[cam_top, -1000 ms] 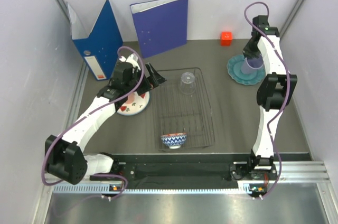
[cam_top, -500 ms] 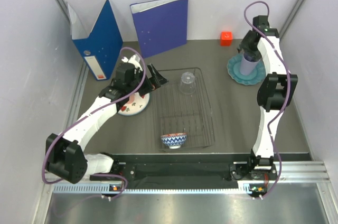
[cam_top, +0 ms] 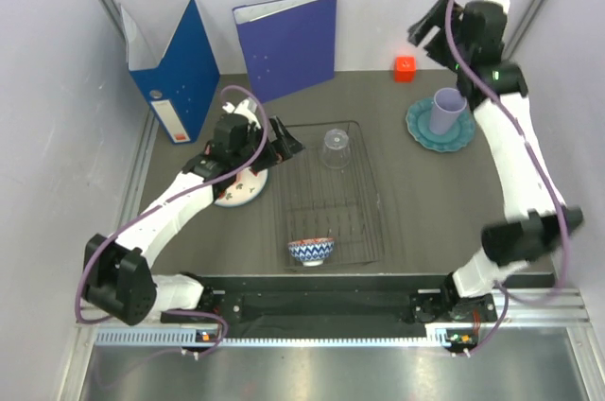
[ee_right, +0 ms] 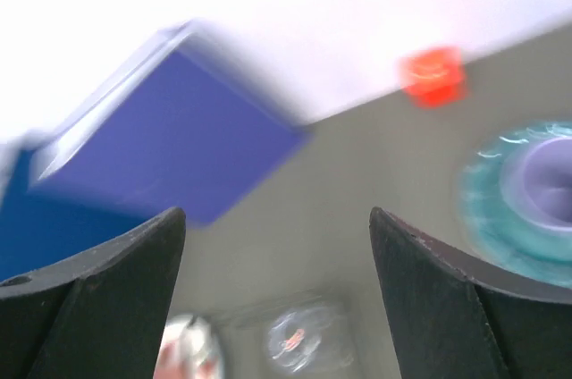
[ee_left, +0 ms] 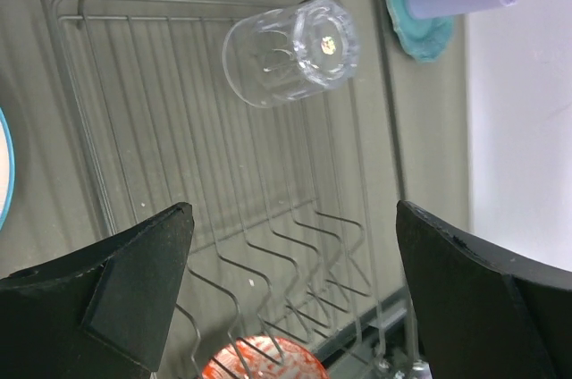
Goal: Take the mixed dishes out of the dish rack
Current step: Place the cup at the center of the board, then pick up the cup from the dish rack.
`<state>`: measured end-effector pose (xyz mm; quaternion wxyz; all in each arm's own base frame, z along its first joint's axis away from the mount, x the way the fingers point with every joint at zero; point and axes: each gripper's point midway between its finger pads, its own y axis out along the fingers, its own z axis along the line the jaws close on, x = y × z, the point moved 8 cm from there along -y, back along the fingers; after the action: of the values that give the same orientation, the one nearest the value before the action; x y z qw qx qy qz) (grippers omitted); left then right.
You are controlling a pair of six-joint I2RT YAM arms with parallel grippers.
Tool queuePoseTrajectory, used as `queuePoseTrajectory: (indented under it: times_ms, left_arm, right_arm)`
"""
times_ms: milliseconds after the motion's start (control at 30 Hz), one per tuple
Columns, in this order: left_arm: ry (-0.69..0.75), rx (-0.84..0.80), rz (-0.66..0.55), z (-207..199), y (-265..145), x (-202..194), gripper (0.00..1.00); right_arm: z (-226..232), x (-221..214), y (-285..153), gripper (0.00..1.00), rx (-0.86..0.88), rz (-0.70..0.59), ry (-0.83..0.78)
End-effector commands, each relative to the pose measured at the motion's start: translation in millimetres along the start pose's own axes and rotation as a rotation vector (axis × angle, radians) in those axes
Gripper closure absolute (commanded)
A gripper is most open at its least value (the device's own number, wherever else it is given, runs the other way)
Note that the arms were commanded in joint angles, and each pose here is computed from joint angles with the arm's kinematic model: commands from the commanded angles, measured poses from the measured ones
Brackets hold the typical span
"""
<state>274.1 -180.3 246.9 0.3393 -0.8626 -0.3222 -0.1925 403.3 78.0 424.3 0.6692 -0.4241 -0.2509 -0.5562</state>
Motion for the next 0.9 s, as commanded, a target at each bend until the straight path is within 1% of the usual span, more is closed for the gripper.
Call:
queuePoseTrajectory:
  times_ms: [0,33,67,100,133,167,200,233,267,333,367,500,633,867]
  left_arm:
    - [0.114,0.059,-0.017,-12.3,21.7,-3.2,0.01]
    - [0.142,0.058,-0.005,-21.2,29.0,-7.4,0.01]
    - [0.160,0.080,-0.019,-22.9,33.4,-7.3,0.01]
    - [0.191,0.090,-0.013,-25.9,40.8,-8.5,0.01]
    - [0.219,0.076,0.002,-33.9,43.8,-16.1,0.01]
    - [0.240,0.113,-0.032,-34.0,48.6,-14.7,0.01]
    - [0.278,0.122,-0.038,-36.7,55.7,-14.6,0.01]
    - [0.303,0.119,-0.043,-42.2,60.2,-18.1,0.01]
    - [0.321,0.120,-0.045,-44.1,65.4,-18.7,0.01]
    - [0.342,0.143,-0.033,-46.1,81.2,-19.5,0.01]
    - [0.340,0.149,-0.030,-46.7,87.0,-18.2,0.01]
    - [0.363,0.157,-0.015,-52.2,115.9,-16.8,0.01]
    - [0.393,0.195,0.003,-54.0,134.0,-24.5,0.01]
    - [0.411,0.252,0.001,-44.7,163.7,-31.6,0.01]
  right_arm:
    - [41.2,-11.2,-77.3,0.17,0.227,-0.166,-0.040]
    - [30.0,-39.1,-72.7,0.17,0.194,-0.119,-0.061]
    - [35.9,-45.3,-93.0,0.17,0.237,-0.129,-0.058]
    - [33.8,-55.1,-97.9,0.18,0.235,-0.121,-0.063]
    - [22.8,-79.1,-95.7,0.18,0.207,-0.082,-0.084]
    - [26.3,-83.8,-112.8,0.18,0.252,-0.095,-0.081]
    - [22.9,-92.0,-118.4,0.18,0.255,-0.091,-0.083]
    - [12.8,-110.0,-118.0,0.18,0.237,-0.069,-0.096]
    - [14.2,-111.8,-133.5,0.18,0.275,-0.081,-0.089]
    - [3.8,-125.4,-139.0,0.18,0.250,-0.076,-0.105]
    - [4.2,-125.4,-149.4,0.18,0.269,-0.086,-0.102]
    - [-10.6,-129.4,-157.6,0.18,0.221,-0.091,-0.140]
    - [-20.2,-132.7,-162.0,0.19,0.204,-0.084,-0.160]
    - [-24.6,-136.6,-169.4,0.19,0.242,-0.076,-0.135]
